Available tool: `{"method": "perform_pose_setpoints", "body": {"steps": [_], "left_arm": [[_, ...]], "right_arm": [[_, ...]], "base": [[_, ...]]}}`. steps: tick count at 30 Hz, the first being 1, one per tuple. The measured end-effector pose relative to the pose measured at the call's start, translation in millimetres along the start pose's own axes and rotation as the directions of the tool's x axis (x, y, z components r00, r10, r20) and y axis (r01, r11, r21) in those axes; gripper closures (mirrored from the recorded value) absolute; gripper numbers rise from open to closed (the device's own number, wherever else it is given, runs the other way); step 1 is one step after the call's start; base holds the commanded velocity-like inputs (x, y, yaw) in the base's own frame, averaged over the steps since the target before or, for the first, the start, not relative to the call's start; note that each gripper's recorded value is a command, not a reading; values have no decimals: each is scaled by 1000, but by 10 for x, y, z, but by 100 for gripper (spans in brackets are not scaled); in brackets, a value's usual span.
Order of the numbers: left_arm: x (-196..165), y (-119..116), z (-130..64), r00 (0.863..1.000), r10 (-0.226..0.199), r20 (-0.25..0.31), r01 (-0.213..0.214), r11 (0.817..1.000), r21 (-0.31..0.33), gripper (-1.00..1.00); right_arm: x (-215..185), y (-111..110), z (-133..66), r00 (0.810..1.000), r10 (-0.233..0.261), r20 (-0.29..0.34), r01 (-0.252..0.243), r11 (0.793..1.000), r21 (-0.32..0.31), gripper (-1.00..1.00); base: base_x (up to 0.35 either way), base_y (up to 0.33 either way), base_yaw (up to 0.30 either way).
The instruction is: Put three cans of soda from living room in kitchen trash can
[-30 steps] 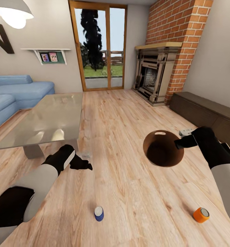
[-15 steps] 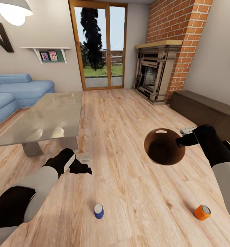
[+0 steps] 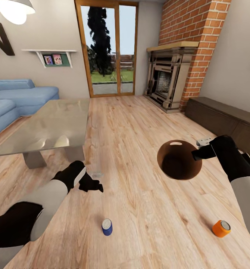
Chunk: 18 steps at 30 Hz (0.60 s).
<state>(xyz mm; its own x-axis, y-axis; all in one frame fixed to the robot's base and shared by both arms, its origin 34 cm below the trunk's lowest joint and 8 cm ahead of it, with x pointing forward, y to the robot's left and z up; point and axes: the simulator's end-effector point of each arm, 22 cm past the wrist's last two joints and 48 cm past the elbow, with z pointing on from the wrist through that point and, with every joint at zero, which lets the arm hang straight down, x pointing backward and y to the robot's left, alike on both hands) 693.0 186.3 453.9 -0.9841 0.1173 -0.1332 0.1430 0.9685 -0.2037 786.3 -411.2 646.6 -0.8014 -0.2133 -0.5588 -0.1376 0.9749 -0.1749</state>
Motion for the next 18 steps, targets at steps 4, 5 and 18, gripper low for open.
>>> {"method": "perform_pose_setpoints", "body": {"steps": [4, 5, 18], "left_arm": [[17, -37, 82, 1000, 8, 2, -8, 1000, 2, -100], [24, -37, 103, 1000, 8, 2, -8, 1000, 2, -100], [156, 5, 393, 1000, 8, -1, -8, 1000, 2, -100]], "right_arm": [[72, 6, 60, 1000, -5, -2, 5, 1000, 7, 100], [89, 16, 76, 1000, -4, -2, 4, 1000, 5, 100], [308, 72, 260, 1000, -4, 0, 4, 1000, 6, 100]], "base": [[0, 0, 0], [0, 0, 0], [0, 0, 0]]}}
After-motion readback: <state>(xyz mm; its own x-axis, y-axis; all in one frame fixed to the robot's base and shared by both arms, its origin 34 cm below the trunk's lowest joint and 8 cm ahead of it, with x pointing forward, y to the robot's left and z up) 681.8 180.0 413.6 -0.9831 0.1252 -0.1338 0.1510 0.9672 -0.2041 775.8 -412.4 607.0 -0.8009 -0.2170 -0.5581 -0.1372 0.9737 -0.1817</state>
